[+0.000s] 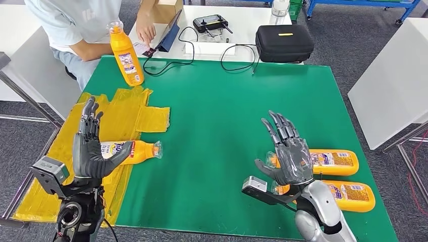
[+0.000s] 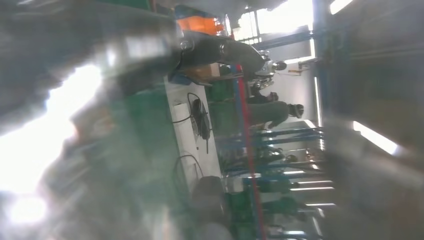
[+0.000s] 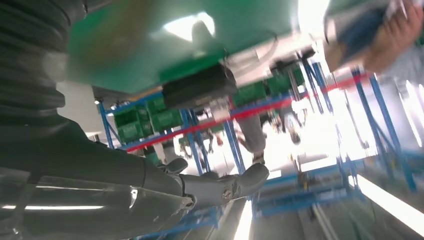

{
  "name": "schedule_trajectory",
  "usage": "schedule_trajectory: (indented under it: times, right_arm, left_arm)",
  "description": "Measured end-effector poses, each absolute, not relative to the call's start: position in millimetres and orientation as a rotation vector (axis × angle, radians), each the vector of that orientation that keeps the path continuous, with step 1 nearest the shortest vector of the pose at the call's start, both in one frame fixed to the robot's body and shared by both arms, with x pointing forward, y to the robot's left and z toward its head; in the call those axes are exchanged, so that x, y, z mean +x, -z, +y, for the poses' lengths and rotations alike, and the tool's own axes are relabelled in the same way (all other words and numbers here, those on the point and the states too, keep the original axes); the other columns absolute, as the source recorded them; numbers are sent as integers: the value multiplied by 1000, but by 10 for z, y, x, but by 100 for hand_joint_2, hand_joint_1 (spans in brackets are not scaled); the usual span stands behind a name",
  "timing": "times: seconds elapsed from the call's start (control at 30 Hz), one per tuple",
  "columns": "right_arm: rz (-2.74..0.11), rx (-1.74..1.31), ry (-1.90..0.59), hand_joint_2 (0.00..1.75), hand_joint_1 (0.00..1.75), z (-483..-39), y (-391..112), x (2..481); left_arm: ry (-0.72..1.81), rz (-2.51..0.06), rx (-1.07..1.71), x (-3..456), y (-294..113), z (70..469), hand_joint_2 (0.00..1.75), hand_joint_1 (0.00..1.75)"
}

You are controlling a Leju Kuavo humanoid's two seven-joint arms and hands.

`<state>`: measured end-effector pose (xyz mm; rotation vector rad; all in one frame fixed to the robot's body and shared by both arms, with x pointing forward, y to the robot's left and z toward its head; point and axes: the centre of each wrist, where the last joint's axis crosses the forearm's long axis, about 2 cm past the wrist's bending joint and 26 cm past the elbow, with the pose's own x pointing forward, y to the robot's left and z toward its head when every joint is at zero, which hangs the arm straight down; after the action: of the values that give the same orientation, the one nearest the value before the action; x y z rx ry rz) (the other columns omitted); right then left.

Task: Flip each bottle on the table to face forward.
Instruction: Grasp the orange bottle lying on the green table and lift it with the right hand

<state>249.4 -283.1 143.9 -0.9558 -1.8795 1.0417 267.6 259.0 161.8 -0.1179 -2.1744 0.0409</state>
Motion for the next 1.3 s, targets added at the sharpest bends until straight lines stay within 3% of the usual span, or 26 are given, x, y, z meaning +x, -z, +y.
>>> schedule_trajectory:
  times: [0.4, 1.3]
  right_arm:
    - [-1643, -1020, -1169, 175, 0, -3753, -1450, 2681]
    - [-1289, -1051, -1225, 175, 0, -4688, -1347, 2939]
  left_arm:
    - [-66, -2131, -174, 2653, -1516, 2579, 175, 0]
    - [-128, -2030, -243, 2730, -1330, 2494, 175, 0]
